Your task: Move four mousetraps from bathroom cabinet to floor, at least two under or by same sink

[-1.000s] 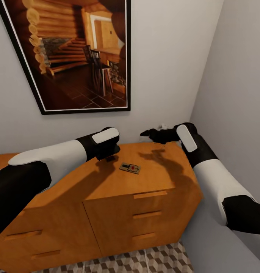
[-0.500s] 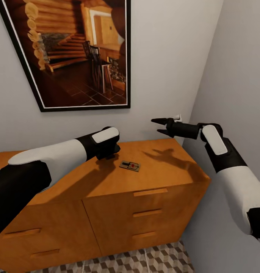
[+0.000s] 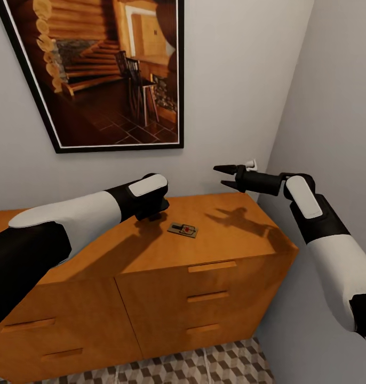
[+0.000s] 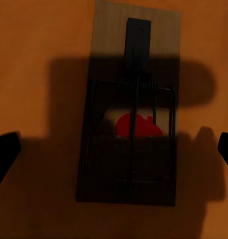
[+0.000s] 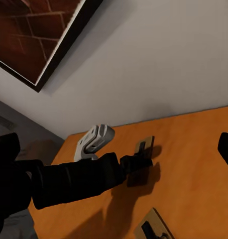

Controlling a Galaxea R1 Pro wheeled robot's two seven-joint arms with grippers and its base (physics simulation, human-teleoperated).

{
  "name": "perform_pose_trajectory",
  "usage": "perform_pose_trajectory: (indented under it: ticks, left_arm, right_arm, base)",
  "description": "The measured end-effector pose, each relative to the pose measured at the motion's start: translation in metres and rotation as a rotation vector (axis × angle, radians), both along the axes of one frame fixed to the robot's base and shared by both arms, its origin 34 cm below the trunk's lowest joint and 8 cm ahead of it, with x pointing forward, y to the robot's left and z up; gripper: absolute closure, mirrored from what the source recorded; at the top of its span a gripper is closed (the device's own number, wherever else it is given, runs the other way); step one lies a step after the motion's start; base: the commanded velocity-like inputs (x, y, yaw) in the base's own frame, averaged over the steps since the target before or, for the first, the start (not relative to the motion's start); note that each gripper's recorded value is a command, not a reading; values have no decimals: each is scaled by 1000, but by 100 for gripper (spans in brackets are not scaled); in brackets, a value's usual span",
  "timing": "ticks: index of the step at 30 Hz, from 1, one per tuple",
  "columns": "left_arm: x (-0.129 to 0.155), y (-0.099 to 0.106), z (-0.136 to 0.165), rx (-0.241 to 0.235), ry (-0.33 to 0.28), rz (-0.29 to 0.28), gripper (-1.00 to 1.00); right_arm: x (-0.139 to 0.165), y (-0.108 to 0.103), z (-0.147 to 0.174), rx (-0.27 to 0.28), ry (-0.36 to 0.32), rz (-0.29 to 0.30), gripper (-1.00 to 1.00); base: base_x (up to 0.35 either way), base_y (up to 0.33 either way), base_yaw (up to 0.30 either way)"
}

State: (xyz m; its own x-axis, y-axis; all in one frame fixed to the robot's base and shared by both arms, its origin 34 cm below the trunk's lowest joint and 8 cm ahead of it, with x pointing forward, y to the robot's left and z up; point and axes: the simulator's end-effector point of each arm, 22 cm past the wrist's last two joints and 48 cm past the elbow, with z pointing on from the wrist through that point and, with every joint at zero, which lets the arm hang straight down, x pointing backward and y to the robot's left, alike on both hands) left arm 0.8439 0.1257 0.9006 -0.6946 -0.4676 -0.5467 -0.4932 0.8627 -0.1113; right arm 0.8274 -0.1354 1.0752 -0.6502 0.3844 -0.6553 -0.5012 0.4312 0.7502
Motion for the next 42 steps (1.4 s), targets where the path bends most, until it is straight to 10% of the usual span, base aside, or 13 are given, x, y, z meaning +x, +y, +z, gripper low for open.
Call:
perform_pose_trajectory:
  ticks: [14, 15, 42]
  left_arm:
    - [0, 0, 0, -1, -1, 0, -100]
    - [1, 0, 0, -2, -1, 0, 100]
    - [-11, -17, 0, 19, 14, -55, 100]
  right_arm:
    - [0, 1, -1, -3, 0, 0, -100]
    - [0, 1, -1, -3, 0, 0, -100]
    - [-1, 2, -16, -8, 22, -2, -100]
  base:
    - [0, 0, 0]
    - [0, 0, 0]
    - [0, 0, 0]
